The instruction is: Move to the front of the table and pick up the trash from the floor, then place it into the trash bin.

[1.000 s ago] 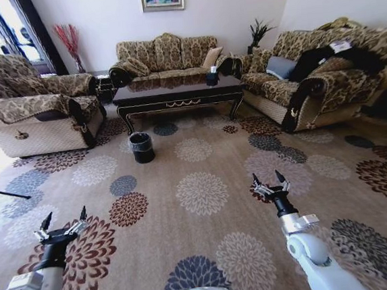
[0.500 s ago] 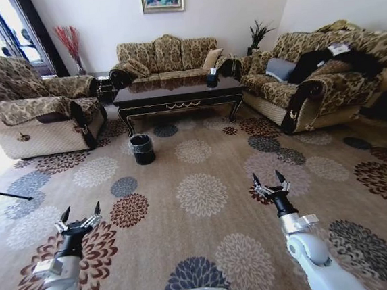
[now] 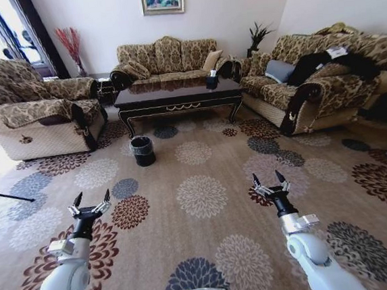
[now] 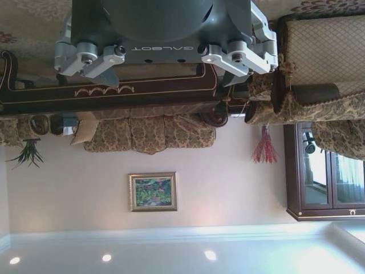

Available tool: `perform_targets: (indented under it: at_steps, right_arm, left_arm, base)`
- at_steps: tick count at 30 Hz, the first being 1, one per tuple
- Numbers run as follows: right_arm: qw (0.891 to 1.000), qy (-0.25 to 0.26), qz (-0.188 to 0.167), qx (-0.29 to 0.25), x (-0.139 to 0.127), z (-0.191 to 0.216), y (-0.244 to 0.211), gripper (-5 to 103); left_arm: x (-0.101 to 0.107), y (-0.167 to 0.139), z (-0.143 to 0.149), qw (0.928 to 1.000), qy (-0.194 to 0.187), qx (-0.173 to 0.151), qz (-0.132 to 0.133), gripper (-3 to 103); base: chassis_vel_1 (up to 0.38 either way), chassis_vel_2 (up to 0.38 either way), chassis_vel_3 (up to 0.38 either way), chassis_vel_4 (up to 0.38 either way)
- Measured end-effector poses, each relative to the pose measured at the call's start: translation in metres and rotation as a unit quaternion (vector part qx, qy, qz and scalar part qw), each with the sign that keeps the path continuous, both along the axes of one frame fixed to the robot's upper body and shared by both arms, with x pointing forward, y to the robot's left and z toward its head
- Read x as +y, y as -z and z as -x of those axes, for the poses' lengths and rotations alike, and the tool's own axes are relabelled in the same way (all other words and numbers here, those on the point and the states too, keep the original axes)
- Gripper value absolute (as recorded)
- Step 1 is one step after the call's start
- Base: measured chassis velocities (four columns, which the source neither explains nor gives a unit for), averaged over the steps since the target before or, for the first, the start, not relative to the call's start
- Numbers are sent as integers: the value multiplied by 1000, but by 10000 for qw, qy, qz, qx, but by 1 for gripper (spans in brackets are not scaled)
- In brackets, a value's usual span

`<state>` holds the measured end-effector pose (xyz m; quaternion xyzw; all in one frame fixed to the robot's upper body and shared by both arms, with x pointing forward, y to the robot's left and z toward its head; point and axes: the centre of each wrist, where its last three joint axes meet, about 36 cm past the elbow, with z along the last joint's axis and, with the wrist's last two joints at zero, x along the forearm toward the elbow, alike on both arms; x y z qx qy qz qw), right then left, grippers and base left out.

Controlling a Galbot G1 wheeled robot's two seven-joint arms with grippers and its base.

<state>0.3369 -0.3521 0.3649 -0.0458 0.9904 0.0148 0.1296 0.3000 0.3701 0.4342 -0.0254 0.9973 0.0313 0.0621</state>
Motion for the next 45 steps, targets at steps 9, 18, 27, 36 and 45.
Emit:
perform_targets:
  at_steps: [9,18,27,36,45]
  right_arm:
    - [10000,1,0,0,0,0,0,100]
    - [10000,0,0,0,0,0,0,100]
    - [10000,0,0,1,0,0,0,100]
    - [10000,1,0,0,0,0,0,100]
    - [10000,0,0,0,0,0,0,100]
  left_arm:
    - [2,-4,5,9998,-58,176,-69,100]
    - [-5,-12,15,9997,-92,239,-45,100]
    - [-12,-14,22,9994,24,304,-133,99]
    - [-13,-13,26,9991,47,370,-188,99]
    - [-18,-11,31,9985,92,515,-182,99]
  base:
    - [0,0,0,0]
    - [0,0,0,0]
    - [0,0,0,0]
    - [0,0,0,0]
    - [0,0,0,0]
